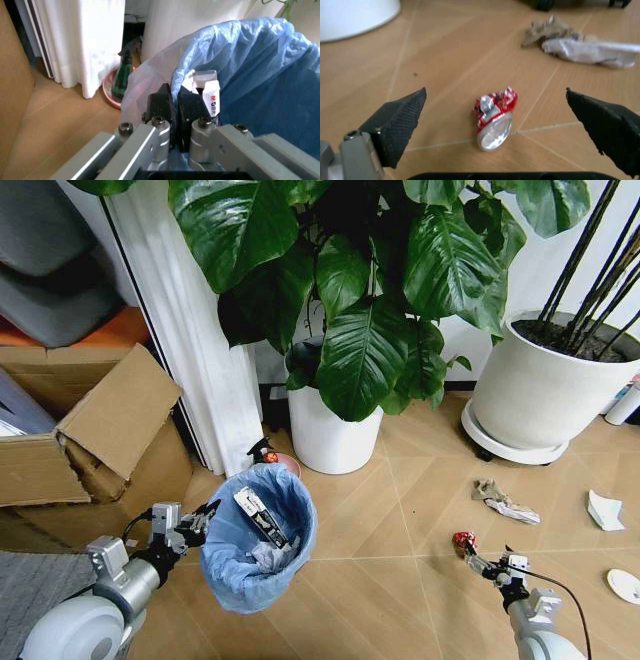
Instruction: Pick up the trash bin and place the garbage on the floor into it.
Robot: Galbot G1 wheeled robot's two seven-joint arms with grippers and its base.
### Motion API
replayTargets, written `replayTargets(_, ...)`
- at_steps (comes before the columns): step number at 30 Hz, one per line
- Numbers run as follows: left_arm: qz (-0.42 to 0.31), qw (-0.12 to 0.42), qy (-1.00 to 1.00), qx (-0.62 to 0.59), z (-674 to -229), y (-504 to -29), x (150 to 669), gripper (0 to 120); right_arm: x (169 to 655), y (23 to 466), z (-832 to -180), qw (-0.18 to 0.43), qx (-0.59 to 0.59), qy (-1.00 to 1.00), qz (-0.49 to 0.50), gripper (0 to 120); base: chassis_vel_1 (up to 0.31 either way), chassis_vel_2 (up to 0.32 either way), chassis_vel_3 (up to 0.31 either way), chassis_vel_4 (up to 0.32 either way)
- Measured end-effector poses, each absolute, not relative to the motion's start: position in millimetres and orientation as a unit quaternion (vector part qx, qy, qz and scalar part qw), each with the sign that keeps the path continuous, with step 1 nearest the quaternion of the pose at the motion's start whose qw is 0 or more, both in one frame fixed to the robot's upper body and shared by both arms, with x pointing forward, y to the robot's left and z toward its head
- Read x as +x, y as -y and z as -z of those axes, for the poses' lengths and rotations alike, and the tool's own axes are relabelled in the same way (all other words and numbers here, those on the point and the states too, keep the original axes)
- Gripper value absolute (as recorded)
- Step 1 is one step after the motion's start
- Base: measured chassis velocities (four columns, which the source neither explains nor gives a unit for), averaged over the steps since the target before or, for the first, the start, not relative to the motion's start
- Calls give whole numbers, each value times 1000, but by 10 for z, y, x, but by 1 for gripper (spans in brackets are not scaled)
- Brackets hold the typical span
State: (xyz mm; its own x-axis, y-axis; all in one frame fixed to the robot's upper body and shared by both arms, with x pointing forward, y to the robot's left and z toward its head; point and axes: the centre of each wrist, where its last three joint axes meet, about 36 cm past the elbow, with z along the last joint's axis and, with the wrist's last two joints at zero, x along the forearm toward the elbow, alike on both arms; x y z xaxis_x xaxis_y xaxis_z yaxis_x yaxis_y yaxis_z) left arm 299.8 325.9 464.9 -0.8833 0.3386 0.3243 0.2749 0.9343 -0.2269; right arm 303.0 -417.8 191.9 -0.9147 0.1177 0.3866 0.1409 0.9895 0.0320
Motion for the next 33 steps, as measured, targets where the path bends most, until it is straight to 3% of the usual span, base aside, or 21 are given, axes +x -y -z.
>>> replayTargets(20,-83,184,968,-151,-4637,-3316,3041,0,3471,4088,-1548,231,-79,969,41,100,0,0,0,0)
replayTargets(33,-86,183,968,-147,-4633,-3343,3090,0,3530,4102,-1502,239,-72,967,49,58,0,0,0,0)
